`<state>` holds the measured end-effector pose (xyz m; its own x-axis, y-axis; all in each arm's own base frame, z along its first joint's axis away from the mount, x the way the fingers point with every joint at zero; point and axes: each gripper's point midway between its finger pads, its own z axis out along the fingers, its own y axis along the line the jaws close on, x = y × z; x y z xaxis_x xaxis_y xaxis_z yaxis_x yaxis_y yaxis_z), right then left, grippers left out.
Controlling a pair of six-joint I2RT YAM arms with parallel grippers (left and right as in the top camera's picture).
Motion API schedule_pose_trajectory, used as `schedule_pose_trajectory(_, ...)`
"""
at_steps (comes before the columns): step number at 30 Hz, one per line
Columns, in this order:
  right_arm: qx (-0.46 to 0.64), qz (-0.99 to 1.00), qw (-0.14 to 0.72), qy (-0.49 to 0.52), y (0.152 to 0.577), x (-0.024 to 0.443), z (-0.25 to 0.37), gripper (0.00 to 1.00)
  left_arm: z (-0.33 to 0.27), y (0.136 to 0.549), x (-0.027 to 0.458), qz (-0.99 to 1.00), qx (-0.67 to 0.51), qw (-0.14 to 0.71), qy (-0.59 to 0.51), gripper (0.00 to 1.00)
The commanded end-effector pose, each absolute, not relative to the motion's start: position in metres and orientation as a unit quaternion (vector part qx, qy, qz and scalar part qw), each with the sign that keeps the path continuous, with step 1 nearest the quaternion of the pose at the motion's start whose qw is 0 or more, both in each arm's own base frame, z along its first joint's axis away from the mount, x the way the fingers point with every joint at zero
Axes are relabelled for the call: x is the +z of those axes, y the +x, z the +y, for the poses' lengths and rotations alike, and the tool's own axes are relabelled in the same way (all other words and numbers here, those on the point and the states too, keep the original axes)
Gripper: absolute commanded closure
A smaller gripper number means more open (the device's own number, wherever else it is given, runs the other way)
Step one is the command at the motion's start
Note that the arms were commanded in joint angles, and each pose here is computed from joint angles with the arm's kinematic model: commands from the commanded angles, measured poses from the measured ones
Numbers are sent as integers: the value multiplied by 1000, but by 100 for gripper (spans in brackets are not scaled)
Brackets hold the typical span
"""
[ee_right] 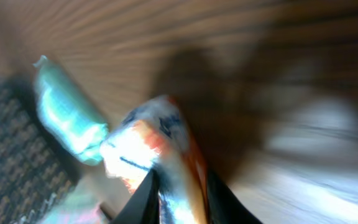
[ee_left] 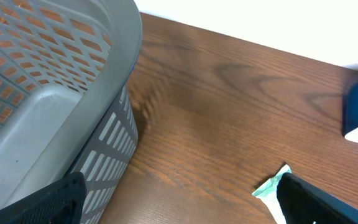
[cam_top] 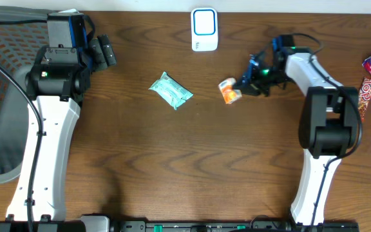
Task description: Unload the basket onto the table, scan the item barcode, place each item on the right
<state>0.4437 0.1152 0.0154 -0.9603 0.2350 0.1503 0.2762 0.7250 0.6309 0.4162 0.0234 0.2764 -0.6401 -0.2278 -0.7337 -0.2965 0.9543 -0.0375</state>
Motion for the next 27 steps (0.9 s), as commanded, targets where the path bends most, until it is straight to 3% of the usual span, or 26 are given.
schedule_pose_trajectory(1, -240, -960, -8, -148, 449, 22, 74, 68, 28, 417, 274, 904, 48, 395, -155, 2)
schedule_pose_trajectory(6, -244, -961, -42, -124, 452, 53, 77, 41, 28, 417, 274, 904, 48, 395, -155, 2)
schedule_pose_trajectory(11, -248, -962, -46, -105, 451, 60, 93, 32, 28, 417, 274, 904, 48, 395, -155, 2)
schedule_pose_trajectory(27, -187, -979, -8, -84, 432, 25, 128, 44, 28, 417, 274, 904, 48, 395, -155, 2)
